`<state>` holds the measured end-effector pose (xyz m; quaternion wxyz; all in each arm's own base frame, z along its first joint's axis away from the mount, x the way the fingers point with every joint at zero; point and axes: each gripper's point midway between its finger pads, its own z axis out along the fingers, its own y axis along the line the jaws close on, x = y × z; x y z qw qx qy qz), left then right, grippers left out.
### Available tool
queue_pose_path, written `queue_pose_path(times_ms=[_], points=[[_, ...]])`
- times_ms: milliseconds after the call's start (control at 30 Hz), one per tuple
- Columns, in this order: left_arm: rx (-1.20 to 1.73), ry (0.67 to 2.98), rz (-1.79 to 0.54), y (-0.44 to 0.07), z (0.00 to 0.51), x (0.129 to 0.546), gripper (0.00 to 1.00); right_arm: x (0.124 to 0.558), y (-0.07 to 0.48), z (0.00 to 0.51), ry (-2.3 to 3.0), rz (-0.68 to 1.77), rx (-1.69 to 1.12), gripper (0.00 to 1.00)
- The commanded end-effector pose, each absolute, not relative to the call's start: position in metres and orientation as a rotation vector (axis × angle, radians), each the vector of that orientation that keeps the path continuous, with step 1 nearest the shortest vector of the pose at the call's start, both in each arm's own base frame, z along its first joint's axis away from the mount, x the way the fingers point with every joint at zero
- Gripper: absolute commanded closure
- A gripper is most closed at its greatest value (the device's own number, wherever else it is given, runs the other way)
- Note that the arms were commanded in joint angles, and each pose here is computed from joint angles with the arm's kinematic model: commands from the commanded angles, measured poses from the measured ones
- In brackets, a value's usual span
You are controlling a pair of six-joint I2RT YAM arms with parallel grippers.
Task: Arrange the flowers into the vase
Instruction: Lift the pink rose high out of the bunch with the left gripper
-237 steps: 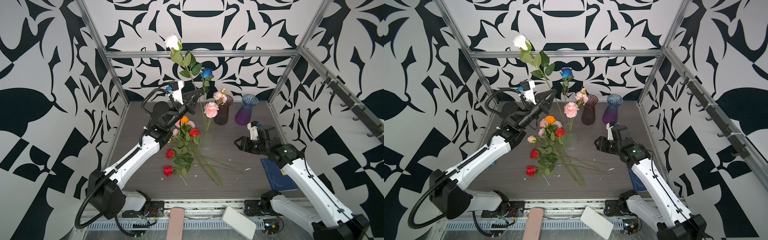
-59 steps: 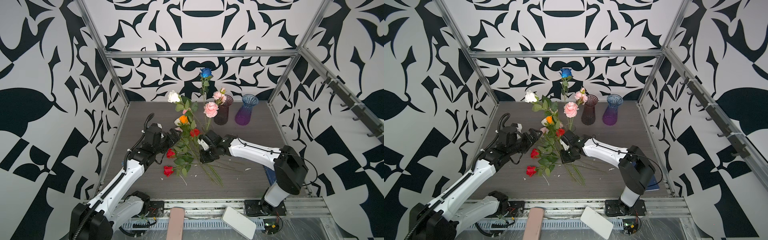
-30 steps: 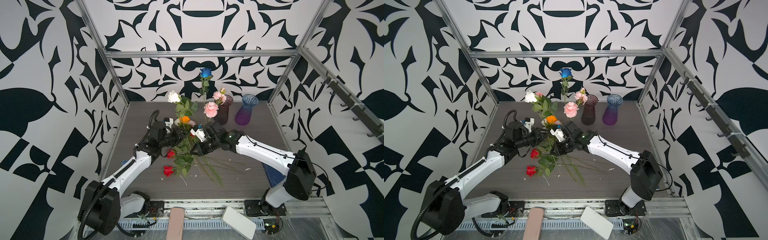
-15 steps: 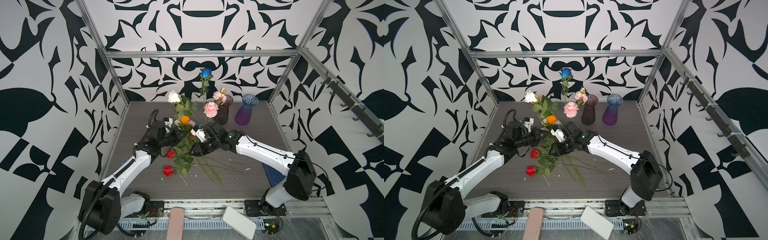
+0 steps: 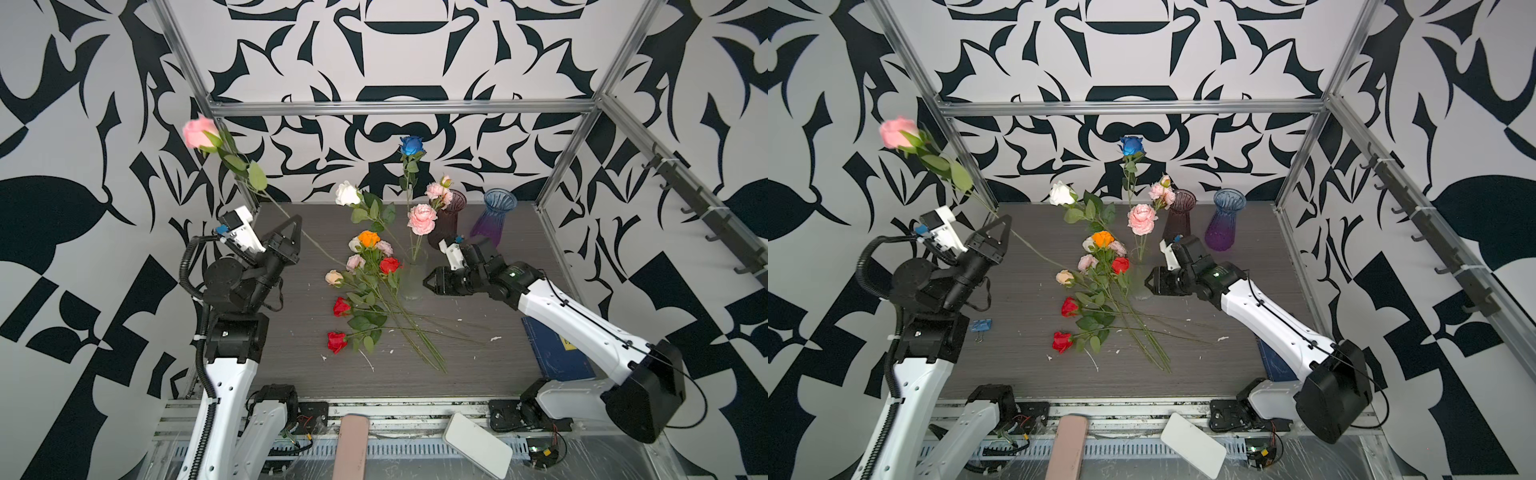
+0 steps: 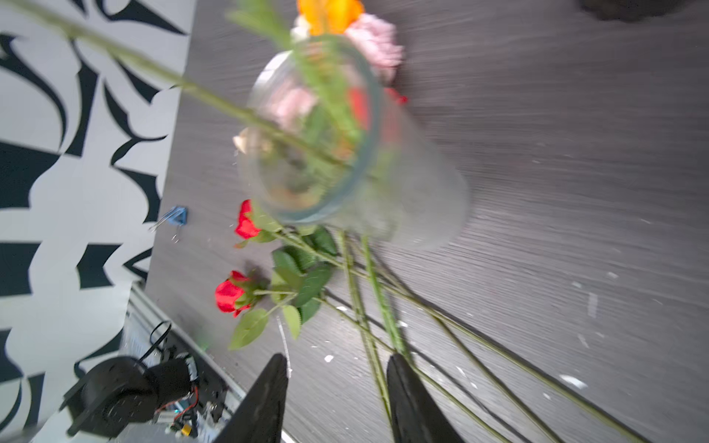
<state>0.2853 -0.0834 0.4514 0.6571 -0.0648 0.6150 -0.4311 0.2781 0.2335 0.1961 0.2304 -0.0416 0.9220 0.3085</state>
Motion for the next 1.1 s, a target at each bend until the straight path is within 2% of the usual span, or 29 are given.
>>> queue_pose_path(times_ms=[0,133,233,367,733,1067], points=[[0.164,1.237,-1.038,-0.113,0.511,0.267,1.0,0.281,0.219,0.203,2.508,0.842,-0.039,0.54],[0.39,1.149,-1.188,-0.157,0.537,0.255,1.0,0.281,0.213,0.203,2.506,0.845,-0.017,0.54],[0.576,1.074,-1.121,-0.198,0.544,0.236,1.0,0.279,0.211,0.203,2.501,0.851,-0.009,0.55],[0.733,1.096,-1.056,-0.243,0.534,0.23,1.0,0.276,0.21,0.204,2.497,0.86,-0.006,0.56],[0.775,1.048,-1.042,-0.299,0.515,0.247,1.0,0.267,0.201,0.205,2.49,0.854,0.013,0.56],[0.741,1.08,-0.982,-0.318,0.487,0.283,1.0,0.264,0.2,0.21,2.489,0.868,-0.004,0.56]])
